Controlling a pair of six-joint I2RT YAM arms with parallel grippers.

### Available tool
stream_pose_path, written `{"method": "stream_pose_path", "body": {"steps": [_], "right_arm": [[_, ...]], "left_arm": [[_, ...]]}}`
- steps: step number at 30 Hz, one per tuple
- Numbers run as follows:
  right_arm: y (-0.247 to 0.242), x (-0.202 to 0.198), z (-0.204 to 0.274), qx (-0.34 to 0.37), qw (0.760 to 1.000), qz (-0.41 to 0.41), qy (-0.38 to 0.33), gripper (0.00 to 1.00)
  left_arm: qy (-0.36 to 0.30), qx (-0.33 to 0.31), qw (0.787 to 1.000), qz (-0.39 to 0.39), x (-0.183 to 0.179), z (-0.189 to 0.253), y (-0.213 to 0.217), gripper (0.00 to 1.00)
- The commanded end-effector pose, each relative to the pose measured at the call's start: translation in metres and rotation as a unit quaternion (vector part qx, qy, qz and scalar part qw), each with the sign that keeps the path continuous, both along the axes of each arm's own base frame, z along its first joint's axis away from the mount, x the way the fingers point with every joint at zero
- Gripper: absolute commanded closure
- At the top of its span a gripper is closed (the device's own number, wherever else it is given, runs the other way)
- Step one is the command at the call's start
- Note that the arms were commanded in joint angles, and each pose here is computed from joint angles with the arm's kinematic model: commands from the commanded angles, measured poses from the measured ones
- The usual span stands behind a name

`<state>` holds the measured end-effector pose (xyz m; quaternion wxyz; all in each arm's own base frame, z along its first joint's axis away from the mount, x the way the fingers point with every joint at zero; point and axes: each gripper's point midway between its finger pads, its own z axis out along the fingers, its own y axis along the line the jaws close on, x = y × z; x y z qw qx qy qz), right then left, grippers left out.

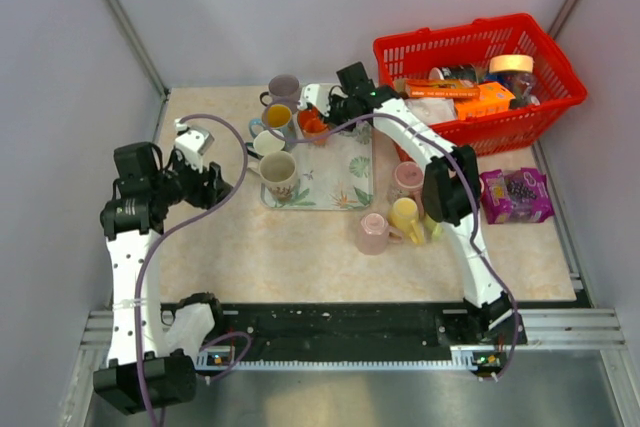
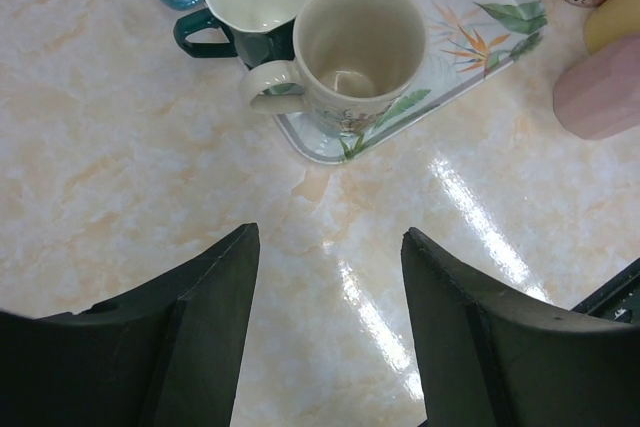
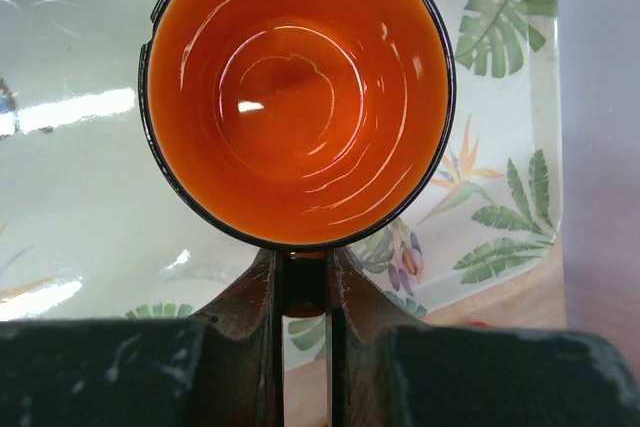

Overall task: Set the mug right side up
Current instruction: Pick up the cup from the tray.

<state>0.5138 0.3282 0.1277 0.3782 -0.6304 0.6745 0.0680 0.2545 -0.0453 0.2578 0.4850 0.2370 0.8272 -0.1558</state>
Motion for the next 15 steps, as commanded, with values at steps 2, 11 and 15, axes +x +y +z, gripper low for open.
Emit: {"method": "stream_pose_path", "body": {"steps": [2,11,15], "right_arm": [[0.011,0.025,0.028,0.039,0.997,-0.003,-0.060,1.00],[0.002,0.033,-0.004,0.018,0.999,-0.012,-0.045,1.00],[0.005,0.033,-0.008,0.022,0.999,-0.006,-0.042,0.96]], "left_arm": [[-0.006,-0.015,1.000,-0.022,0.005,0.012,-0.007,0.36],[-0.002,-0.030,0.999,-0.021,0.010,0.009,-0.010,0.36],[-0.005,-0.039,0.999,-0.019,0.015,0.009,-0.011,0.37]]}}
